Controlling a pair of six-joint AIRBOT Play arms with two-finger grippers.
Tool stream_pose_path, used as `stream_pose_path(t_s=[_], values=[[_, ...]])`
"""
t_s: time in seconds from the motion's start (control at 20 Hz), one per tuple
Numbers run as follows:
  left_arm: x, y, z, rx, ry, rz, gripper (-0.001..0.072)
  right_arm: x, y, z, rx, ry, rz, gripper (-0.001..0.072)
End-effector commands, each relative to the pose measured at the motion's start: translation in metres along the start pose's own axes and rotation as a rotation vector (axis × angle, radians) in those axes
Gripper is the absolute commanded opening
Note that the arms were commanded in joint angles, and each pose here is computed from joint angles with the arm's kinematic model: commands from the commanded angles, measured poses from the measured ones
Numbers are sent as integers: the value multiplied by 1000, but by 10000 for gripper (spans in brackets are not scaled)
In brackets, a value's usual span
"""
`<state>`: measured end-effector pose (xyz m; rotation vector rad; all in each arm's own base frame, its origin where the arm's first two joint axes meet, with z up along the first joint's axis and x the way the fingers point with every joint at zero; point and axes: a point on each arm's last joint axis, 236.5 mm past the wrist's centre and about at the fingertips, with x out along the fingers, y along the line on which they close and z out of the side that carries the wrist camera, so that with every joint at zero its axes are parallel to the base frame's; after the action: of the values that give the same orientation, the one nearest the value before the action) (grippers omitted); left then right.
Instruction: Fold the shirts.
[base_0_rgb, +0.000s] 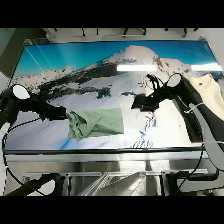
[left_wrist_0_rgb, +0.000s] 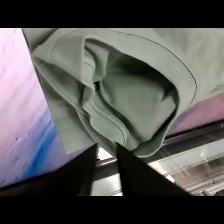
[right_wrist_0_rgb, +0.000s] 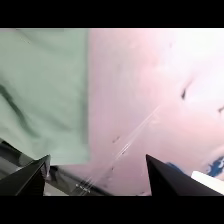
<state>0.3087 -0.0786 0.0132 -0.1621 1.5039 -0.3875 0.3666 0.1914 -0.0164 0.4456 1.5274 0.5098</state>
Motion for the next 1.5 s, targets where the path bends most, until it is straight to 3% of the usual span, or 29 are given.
stream_pose_path(t_s=[0.0, 0.25, 0.45, 0.7, 0.9, 0.95, 1.0, 1.05, 1.45], values=[[9, -10, -30, -38, 121, -35, 435, 40, -19, -20, 96, 80, 78, 709], [46, -37, -74, -170, 244, -261, 435, 69, 4, -16, 126, 98, 216, 704], [81, -27, -88, -232, 235, -235, 435, 78, 16, -18, 98, 101, 224, 703], [97, -8, -57, -263, 79, -179, 434, 83, 25, -27, 77, 129, 224, 703], [109, -14, -50, -285, 81, -227, 433, 89, 32, -34, 59, 147, 222, 703], [113, -18, -48, -271, 81, -238, 406, 89, 33, -35, 58, 149, 222, 703], [116, -20, -47, -259, 80, -245, 176, 90, 34, -35, 57, 151, 222, 703], [117, -25, -46, -242, 79, -256, 12, 90, 34, -35, 57, 151, 222, 703], [53, 1, -76, -212, 76, -268, 12, 90, 34, -35, 64, 149, 220, 703]])
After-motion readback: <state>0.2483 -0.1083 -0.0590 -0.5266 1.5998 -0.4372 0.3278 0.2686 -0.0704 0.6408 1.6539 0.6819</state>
